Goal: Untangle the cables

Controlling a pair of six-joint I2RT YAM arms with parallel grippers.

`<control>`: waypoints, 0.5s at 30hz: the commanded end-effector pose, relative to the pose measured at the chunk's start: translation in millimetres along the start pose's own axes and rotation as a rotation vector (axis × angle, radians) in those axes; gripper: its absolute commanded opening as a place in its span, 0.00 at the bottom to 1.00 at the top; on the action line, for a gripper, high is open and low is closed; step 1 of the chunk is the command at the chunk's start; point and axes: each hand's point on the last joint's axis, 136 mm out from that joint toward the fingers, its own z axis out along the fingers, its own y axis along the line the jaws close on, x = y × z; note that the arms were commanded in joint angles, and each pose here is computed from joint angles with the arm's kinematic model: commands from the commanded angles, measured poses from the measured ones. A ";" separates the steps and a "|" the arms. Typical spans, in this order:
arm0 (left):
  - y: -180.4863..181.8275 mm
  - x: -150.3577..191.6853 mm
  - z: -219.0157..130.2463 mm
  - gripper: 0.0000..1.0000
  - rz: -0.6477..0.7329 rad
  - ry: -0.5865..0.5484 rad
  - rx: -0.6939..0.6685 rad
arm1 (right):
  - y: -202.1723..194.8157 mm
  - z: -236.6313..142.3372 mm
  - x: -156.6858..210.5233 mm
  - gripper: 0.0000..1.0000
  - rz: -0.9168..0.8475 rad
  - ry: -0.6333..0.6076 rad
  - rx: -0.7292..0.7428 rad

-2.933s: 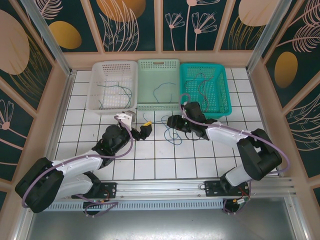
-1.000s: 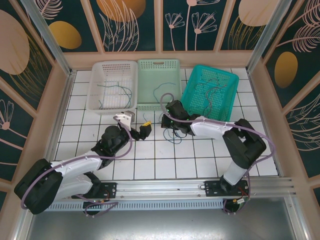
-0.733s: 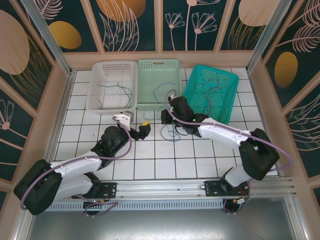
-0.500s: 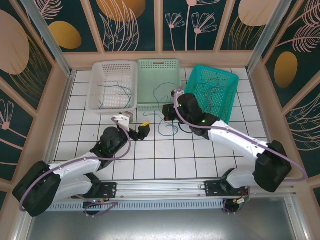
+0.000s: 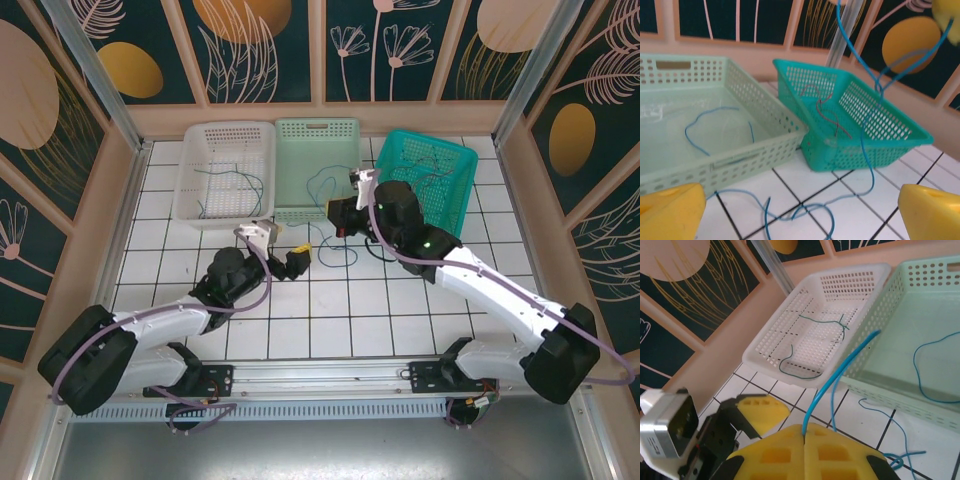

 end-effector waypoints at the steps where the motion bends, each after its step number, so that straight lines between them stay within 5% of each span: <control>1: -7.6 -60.1 -2.3 0.98 -0.016 -0.192 -0.005 | 12.0 -20.8 -17.6 0.00 -0.063 -0.044 -0.033; 8: -23.0 -100.8 20.7 0.99 -0.103 -0.250 0.057 | 17.6 -29.5 -0.6 0.00 -0.059 -0.022 -0.101; 15: -46.2 -107.2 45.7 0.96 -0.132 -0.205 0.210 | 15.8 -31.8 9.8 0.00 -0.060 -0.019 -0.114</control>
